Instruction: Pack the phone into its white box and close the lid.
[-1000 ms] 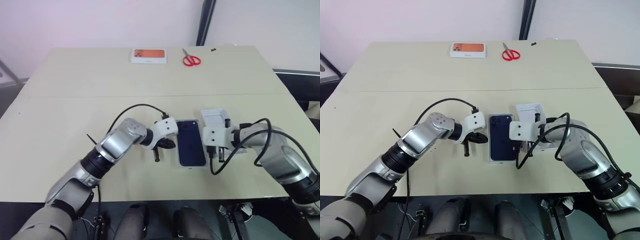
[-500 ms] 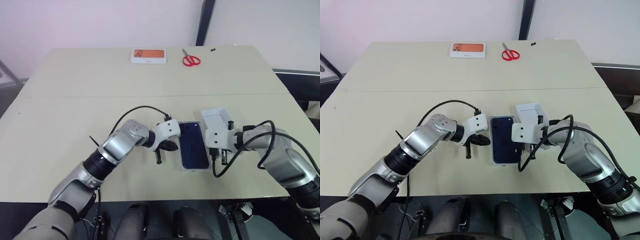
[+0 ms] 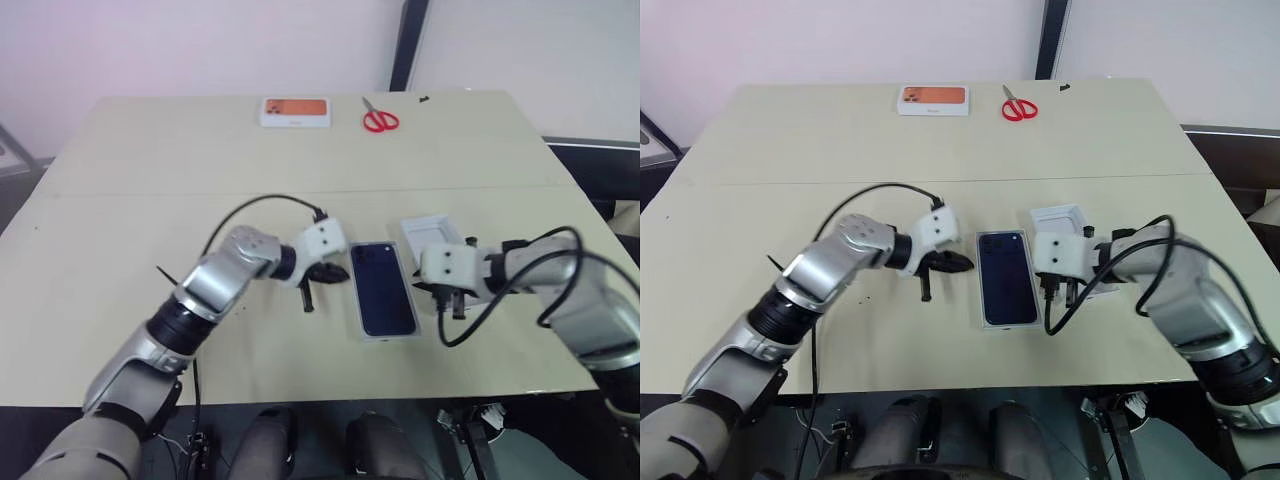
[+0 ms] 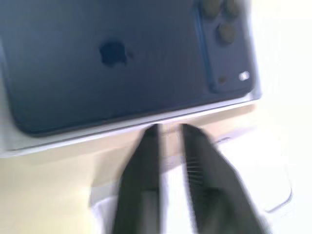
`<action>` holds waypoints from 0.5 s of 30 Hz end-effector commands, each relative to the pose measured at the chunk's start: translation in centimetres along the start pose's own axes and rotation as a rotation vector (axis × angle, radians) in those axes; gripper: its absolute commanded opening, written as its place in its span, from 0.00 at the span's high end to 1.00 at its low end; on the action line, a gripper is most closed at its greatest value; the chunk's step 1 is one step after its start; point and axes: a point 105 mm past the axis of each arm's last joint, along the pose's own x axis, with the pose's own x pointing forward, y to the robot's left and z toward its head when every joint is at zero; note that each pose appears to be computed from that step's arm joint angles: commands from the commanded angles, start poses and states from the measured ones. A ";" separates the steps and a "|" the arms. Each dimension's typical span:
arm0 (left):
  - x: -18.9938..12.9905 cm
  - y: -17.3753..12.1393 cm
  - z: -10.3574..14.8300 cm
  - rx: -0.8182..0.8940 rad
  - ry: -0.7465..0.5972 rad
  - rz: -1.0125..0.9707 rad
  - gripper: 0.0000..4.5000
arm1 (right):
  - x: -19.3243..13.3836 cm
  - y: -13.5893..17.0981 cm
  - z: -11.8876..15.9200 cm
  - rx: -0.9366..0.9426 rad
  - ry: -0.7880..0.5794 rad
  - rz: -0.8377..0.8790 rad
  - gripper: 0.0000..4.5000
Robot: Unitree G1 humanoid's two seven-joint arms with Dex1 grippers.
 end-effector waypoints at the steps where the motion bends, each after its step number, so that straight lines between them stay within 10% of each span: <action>1: -2.0 0.7 1.4 0.029 -0.110 0.044 0.99 | -0.9 -1.0 -0.2 0.198 -0.010 -0.066 0.35; 15: -6.4 -2.8 0.0 0.077 -0.301 -0.123 0.99 | 1.2 -0.9 -1.7 0.868 0.110 -0.117 0.35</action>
